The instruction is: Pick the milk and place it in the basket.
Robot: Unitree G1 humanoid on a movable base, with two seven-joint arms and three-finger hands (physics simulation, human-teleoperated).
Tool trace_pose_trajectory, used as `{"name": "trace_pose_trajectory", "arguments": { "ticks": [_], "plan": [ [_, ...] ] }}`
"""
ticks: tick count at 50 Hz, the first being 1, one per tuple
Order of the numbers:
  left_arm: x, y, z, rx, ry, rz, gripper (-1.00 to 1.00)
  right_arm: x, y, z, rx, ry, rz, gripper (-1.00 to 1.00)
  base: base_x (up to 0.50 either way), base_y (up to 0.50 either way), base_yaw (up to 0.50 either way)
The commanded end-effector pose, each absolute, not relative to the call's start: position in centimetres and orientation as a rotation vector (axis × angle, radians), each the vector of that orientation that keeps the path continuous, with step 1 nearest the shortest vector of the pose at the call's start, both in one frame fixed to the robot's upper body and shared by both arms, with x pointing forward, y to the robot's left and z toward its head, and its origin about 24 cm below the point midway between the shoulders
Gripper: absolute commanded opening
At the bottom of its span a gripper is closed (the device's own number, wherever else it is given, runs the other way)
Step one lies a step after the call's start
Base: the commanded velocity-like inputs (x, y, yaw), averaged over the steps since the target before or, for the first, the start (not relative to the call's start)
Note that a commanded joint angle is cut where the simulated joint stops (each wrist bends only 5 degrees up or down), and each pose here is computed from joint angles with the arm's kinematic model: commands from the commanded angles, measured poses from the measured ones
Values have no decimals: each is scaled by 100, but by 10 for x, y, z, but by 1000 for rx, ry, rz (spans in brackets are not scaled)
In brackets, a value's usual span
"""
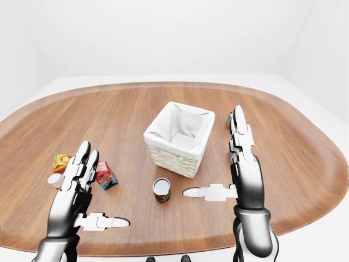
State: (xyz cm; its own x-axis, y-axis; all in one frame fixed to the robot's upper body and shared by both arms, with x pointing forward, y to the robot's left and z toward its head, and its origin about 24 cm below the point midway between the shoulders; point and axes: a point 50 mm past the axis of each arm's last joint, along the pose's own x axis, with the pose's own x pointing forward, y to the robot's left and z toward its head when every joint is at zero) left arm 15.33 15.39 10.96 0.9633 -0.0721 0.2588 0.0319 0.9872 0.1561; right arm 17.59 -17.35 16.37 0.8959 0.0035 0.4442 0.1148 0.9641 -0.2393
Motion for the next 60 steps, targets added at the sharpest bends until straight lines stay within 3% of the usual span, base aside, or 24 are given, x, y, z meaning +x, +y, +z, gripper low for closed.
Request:
{"name": "trace_pose_trajectory", "arguments": {
  "ticks": [1, 42, 48, 60],
  "plan": [
    [154, 154, 109, 154, -263, -54, 100, 176, -174, 164, -264, -459, -58, 100, 26, 0, 0],
    [157, 154, 109, 167, -270, -45, 100, 173, -173, 166, -268, -472, -56, 100, 24, 0, 0],
    [158, 162, 115, 193, -299, -14, 100, 173, -173, 167, -270, -472, -61, 100, 0, 0, 0],
    [185, 198, 132, 360, -386, 221, 100, 172, -173, 168, -270, -476, -58, 100, 0, 0, 0]
  ]
}}
